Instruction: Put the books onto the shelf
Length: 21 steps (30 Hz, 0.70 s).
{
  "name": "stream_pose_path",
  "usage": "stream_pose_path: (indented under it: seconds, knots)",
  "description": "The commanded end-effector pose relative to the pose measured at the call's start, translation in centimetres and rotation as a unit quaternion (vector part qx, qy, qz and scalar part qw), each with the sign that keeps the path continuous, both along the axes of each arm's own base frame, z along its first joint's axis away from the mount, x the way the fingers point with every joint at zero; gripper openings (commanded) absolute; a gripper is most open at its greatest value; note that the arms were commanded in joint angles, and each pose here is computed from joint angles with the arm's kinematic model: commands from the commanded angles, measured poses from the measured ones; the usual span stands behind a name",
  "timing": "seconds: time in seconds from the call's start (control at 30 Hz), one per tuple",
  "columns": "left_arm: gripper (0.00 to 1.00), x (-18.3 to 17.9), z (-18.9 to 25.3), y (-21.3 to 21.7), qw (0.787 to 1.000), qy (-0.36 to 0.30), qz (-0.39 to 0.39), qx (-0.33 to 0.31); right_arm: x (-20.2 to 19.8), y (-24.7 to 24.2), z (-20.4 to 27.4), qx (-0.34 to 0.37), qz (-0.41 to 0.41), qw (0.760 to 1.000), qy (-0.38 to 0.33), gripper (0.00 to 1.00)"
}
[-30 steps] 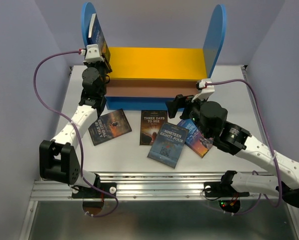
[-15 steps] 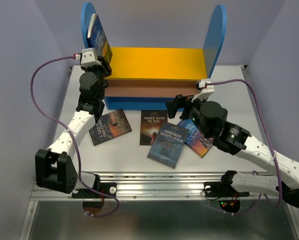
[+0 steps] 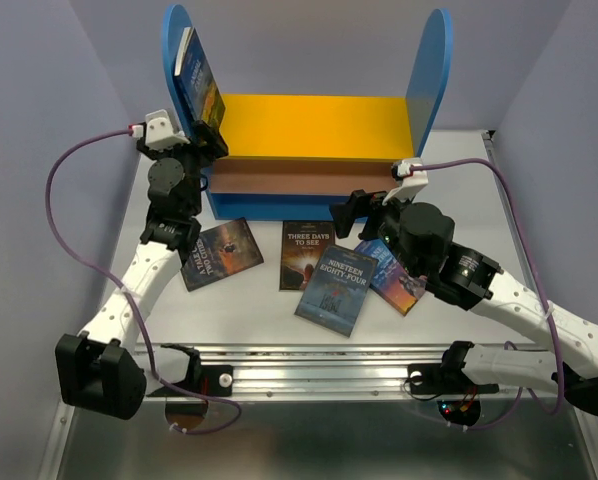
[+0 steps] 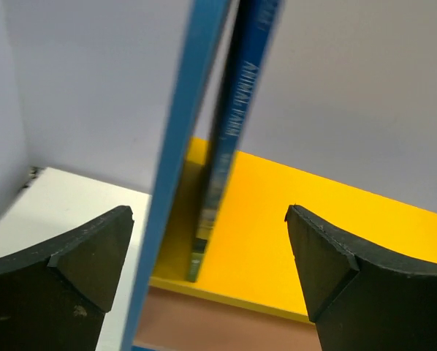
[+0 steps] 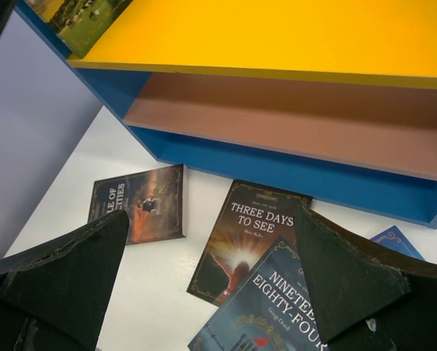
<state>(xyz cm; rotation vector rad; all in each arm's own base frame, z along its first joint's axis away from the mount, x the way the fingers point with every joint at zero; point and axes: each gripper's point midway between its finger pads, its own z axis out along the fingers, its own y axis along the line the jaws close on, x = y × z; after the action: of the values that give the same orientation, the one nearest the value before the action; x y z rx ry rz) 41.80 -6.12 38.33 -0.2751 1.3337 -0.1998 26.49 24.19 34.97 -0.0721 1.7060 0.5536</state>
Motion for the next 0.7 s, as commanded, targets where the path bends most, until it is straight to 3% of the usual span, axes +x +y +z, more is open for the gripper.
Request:
stream_pose_path:
  seconds: [0.0,0.13,0.33,0.47,0.67]
  knots:
    - [0.99,-2.3,1.1,3.4,0.998,-0.006,0.059,-0.033,-0.2,0.1,1.6,0.024,0.005,1.0,-0.008,1.0]
    - [0.99,-3.3,-0.9,3.7,0.996,0.038,0.065,-0.051,-0.3,0.1,1.3,0.027,0.006,1.0,-0.003,1.0]
    - [0.99,-6.2,-7.4,3.4,0.984,0.136,0.056,-0.103,-0.4,0.0,-0.6,0.029,0.0,0.999,0.017,1.0]
    - [0.99,-8.3,-9.9,1.3,0.972,0.167,-0.001,-0.165,-0.6,-0.2,-3.5,0.028,-0.01,0.998,0.048,1.0]
    - [0.99,-11.5,-17.2,-4.2,0.939,0.269,-0.109,-0.184,-1.6,-0.5,-10.6,0.029,-0.032,0.99,0.134,1.0]
